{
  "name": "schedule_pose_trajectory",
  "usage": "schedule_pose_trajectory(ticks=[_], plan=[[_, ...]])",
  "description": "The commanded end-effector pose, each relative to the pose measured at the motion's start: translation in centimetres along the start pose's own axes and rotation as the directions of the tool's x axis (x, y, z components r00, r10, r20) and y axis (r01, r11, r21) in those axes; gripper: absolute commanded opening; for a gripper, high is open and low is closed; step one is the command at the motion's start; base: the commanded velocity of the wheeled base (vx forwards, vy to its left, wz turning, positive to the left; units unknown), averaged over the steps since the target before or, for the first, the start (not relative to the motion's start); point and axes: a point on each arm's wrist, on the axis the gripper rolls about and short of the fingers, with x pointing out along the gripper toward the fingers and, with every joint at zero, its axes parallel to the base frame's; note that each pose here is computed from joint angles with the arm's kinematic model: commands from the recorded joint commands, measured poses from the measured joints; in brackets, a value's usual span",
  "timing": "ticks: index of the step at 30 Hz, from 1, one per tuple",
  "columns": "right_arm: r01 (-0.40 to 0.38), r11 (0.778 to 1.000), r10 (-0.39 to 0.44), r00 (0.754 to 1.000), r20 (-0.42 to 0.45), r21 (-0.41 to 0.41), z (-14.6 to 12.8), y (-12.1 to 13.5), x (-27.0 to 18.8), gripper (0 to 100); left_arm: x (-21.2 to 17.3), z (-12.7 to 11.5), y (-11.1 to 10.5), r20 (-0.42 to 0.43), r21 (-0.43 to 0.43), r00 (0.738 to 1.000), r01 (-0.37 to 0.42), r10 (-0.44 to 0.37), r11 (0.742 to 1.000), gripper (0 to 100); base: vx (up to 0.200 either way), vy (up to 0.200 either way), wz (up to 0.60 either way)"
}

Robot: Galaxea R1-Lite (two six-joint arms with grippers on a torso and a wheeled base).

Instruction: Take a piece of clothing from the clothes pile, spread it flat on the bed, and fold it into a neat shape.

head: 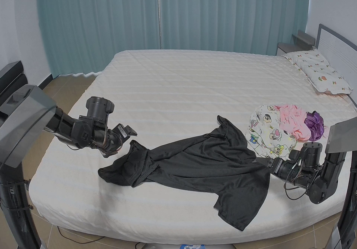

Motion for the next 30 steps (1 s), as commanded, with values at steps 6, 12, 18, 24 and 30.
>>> schedule_pose_trajectory(ticks=[6, 12, 18, 24, 30], plan=[[0.0, 1.0, 0.0, 0.999, -0.045, -0.001, -1.1, 0.2, 0.1, 100, 6.3, -3.6, -1.9, -0.061, 0.146, 0.995, -0.072, 0.081, 0.987, 100, 0.0, 0.0, 0.0], [-0.001, 1.0, 0.001, 0.999, -0.044, -0.004, -1.1, 0.3, 0.1, 100, 7.8, -4.5, -1.0, -0.009, 0.23, 0.985, -0.163, 0.17, 0.959, 100, 0.0, 0.0, 0.0], [0.001, 1.0, -0.001, 0.999, -0.046, -0.003, -1.2, 0.3, 0.1, 100, 8.3, -4.6, -0.3, 0.058, 0.28, 0.969, -0.247, 0.241, 0.928, 0, 0.0, 0.0, 0.0], [0.005, 1.0, -0.005, 0.999, -0.049, -0.001, -1.2, 0.2, 0.1, 100, 7.9, -3.2, 0.2, 0.13, 0.273, 0.951, -0.308, 0.282, 0.911, 0, 0.0, 0.0, 0.0], [0.007, 1.0, -0.007, 0.998, -0.063, -0.006, -1.6, 0.3, -0.1, 100, 5.9, 1.1, -0.1, 0.237, 0.194, 0.935, -0.313, 0.265, 0.93, 0, 0.0, 0.0, 0.0]])
